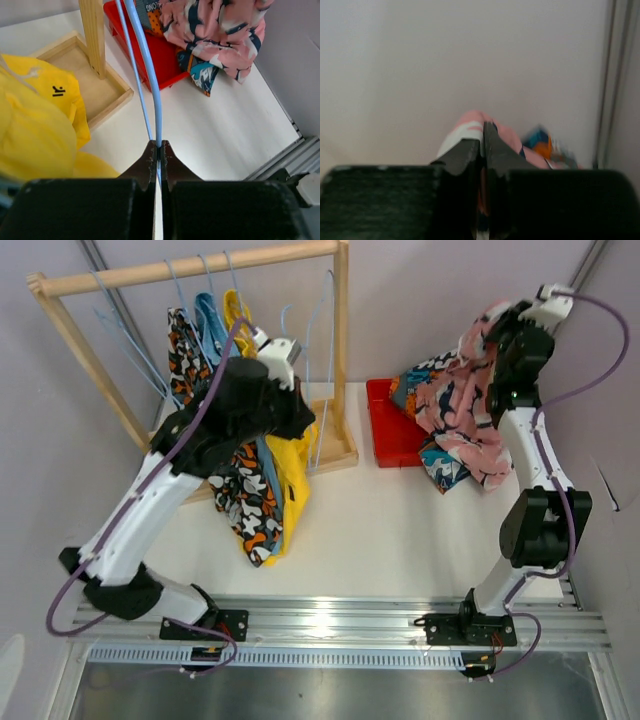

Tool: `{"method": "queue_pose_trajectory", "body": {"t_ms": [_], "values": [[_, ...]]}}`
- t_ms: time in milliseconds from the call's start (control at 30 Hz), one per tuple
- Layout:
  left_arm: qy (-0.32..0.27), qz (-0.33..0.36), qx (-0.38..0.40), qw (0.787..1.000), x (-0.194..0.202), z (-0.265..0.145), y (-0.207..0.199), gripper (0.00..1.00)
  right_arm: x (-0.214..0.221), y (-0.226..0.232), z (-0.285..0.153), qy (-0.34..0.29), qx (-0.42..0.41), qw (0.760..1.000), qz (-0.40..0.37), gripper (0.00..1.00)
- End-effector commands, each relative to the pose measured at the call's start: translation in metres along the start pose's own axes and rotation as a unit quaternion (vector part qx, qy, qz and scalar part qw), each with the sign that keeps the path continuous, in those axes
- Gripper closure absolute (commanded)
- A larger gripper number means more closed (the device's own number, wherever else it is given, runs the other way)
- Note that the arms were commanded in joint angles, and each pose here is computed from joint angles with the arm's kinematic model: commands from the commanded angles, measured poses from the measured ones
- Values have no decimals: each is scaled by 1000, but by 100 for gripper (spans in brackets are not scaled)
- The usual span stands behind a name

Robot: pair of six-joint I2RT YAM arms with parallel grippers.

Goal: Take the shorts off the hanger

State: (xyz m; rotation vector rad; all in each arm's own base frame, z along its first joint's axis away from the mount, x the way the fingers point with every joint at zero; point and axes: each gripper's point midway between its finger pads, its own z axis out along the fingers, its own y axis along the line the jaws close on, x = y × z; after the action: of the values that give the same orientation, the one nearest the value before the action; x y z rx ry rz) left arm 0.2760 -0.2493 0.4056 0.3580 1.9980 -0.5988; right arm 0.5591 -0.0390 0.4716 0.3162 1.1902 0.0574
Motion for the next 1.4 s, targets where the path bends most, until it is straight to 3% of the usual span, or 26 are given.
{"method": "queue_pose_trajectory", "body": {"t_ms": [0,133,167,233,267,300,433,767,900,1067,1200,1233,1267,1300,1333,1367], "values": [[-72,-29,5,997,-66,11,-8,100,1,-15,-35,-31,18,998,52,83],[-71,-39,-38,996,-83,46,15,100,34,-25,-82,6,23,995,97,55],[-75,-46,-53,995,-88,53,29,100,23,-22,-96,1,16,993,116,52],[-80,-53,-68,993,-94,71,43,100,48,-28,-121,31,20,992,121,43],[-90,-57,-81,991,-101,75,56,100,34,-25,-134,22,15,991,133,40],[-91,-60,-86,990,-103,81,63,100,52,-30,-149,43,19,990,134,40],[-123,-79,-107,983,-126,99,97,100,43,-23,-194,47,-7,990,136,39],[-175,-92,-91,976,-158,115,119,100,63,-12,-262,83,-39,986,141,40],[-160,-91,-82,979,-150,131,123,100,67,-11,-271,94,-39,984,147,40],[-92,-103,-68,988,-111,164,130,100,68,-6,-278,99,-47,982,155,41],[-72,-110,-71,989,-94,159,129,100,68,-2,-281,103,-51,981,154,40],[-49,-114,-78,989,-74,165,134,99,66,-1,-281,102,-52,981,155,40],[-69,-109,-73,989,-86,149,128,98,66,0,-281,103,-53,981,155,39],[-66,-107,-74,989,-83,145,127,89,67,-1,-282,108,-50,981,153,29],[-65,-104,-73,990,-83,141,124,81,64,-1,-281,107,-41,981,153,3],[-64,-102,-71,990,-85,127,119,70,65,-3,-281,110,-34,981,153,1]]}}
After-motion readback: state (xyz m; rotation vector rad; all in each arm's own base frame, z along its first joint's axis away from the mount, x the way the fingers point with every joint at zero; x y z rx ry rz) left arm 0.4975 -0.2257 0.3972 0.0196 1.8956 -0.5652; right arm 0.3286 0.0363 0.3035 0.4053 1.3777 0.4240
